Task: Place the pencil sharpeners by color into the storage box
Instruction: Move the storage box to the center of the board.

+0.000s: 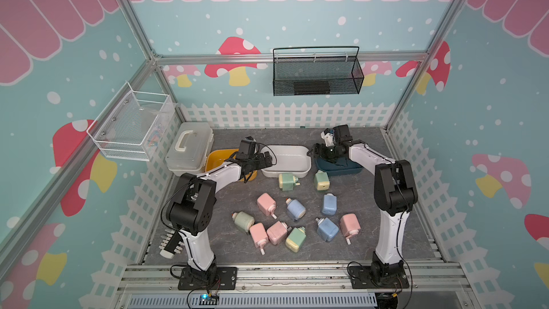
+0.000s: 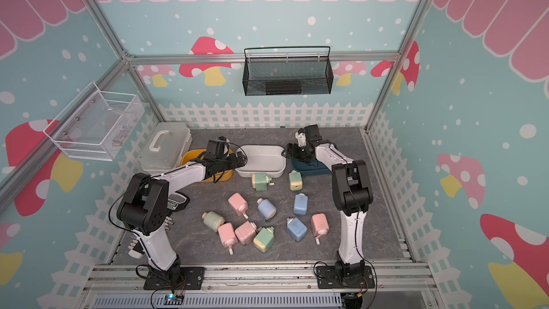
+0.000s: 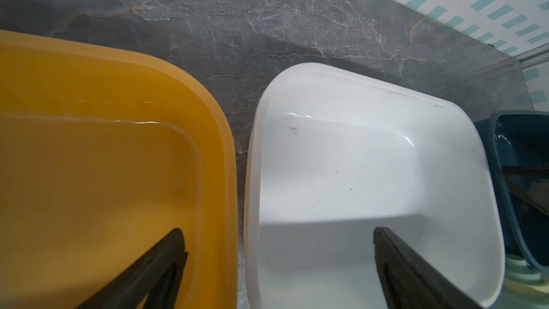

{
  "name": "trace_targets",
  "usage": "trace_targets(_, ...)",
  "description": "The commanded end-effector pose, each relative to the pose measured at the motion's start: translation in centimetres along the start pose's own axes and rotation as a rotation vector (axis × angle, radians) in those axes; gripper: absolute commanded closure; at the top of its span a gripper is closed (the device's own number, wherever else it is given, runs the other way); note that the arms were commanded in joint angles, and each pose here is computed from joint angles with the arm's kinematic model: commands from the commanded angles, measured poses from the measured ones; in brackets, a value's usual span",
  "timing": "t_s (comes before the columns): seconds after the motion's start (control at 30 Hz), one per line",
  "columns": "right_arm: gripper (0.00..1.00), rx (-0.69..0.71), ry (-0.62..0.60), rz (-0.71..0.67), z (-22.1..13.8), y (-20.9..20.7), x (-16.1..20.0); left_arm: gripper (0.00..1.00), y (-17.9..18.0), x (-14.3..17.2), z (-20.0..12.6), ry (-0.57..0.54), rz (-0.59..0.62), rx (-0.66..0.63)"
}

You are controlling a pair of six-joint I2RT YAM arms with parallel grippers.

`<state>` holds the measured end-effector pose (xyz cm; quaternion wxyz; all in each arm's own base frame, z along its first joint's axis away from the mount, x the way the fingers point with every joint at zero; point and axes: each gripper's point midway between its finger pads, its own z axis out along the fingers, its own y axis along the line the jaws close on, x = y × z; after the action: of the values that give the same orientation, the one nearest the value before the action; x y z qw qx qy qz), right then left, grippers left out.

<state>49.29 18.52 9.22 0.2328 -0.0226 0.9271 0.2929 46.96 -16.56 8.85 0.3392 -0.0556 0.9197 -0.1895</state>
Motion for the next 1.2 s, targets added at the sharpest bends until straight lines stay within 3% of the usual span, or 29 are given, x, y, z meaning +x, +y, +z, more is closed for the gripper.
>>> trace_targets(0.0,0.03,-0.01,0.004,-0.012,-0.6,0.5,0.8,0.01,0.2,-0.4,0.6,0.009,0.001,-0.013)
trace_targets(0.23,0.03,-0.086,0.022,0.003,-0.6,1.7,2.1,0.01,-0.7,-0.2,1.4,0.038,-0.011,0.037)
trace_targets(0.83,0.02,-0.234,-0.049,0.113,1.0,4.9,0.4,0.01,-2.6,0.4,3.0,0.114,0.029,0.121)
trace_targets(1.17,0.02,-0.103,-0.11,0.086,-0.3,3.0,0.6,0.01,-2.2,-0.1,3.3,0.126,0.092,0.073)
